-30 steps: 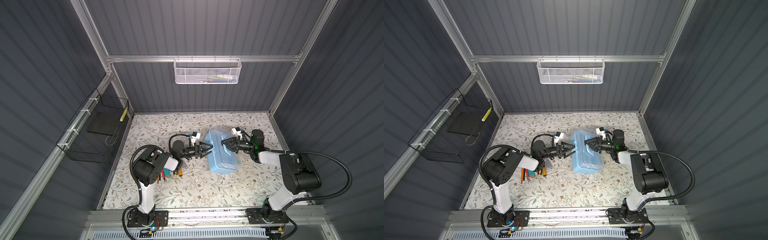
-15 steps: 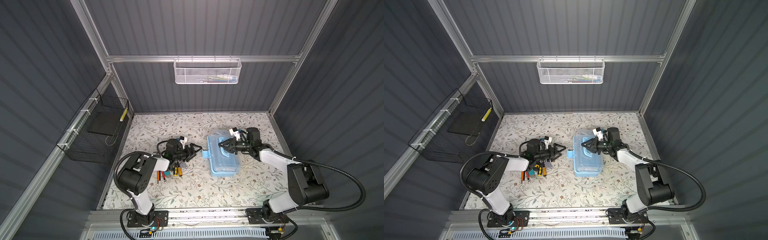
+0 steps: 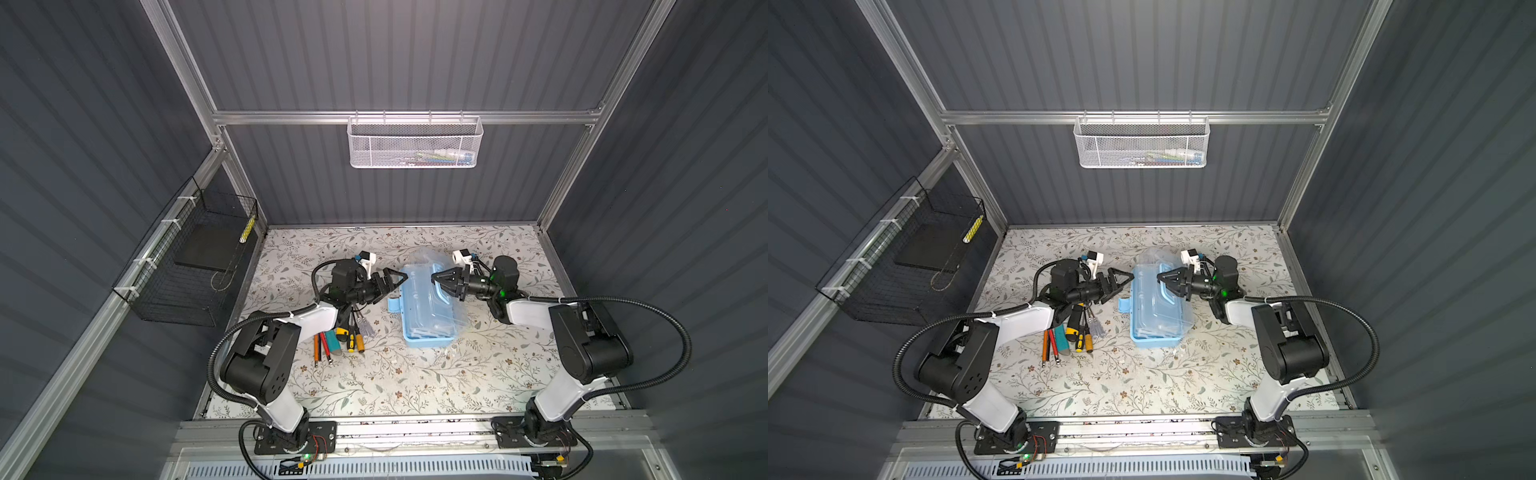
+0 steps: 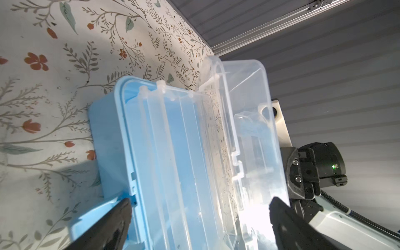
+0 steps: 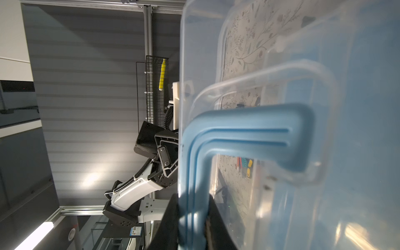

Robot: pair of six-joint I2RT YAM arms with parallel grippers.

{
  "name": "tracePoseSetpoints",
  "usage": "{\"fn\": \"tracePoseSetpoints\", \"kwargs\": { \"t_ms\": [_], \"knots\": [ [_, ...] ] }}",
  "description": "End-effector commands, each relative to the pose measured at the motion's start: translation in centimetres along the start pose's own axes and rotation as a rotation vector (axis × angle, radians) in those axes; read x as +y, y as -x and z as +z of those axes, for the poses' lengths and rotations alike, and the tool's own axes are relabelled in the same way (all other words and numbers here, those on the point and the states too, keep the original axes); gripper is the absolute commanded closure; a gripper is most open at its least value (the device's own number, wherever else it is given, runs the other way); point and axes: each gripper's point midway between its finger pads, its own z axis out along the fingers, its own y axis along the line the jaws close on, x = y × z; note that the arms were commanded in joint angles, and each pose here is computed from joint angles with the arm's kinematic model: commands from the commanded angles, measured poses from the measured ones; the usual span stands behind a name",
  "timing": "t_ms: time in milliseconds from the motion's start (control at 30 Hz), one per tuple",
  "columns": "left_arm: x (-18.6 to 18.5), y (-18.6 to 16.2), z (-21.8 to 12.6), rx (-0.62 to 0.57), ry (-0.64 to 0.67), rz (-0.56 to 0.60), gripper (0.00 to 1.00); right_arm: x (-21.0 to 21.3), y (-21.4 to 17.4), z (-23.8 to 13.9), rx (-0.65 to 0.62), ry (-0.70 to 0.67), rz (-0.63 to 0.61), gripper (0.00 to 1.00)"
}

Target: Pack the tool kit

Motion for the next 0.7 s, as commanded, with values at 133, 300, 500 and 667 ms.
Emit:
{"fn": "tracePoseSetpoints", "kwargs": {
  "t_ms": [133,300,500,667],
  "knots": [
    [-4.5,0.7,1.3,0.015,-0.118,0.054,0.00,2.1,-1.3,0.3,0.053,0.041,-0.075,1.00],
    [-5.3,0.7,1.7,0.023,-0.126,0.068,0.01,1.7,-1.3,0.4,0.052,0.027,-0.071,1.00],
    [-6.5,-0.2,3.4,0.061,-0.159,0.086,0.01,1.6,-1.6,0.7,0.064,0.025,-0.074,1.00],
    [-7.5,-0.6,4.6,0.078,-0.202,0.095,0.02,1.6,-1.7,0.6,0.064,0.005,-0.078,0.88]
  ]
}}
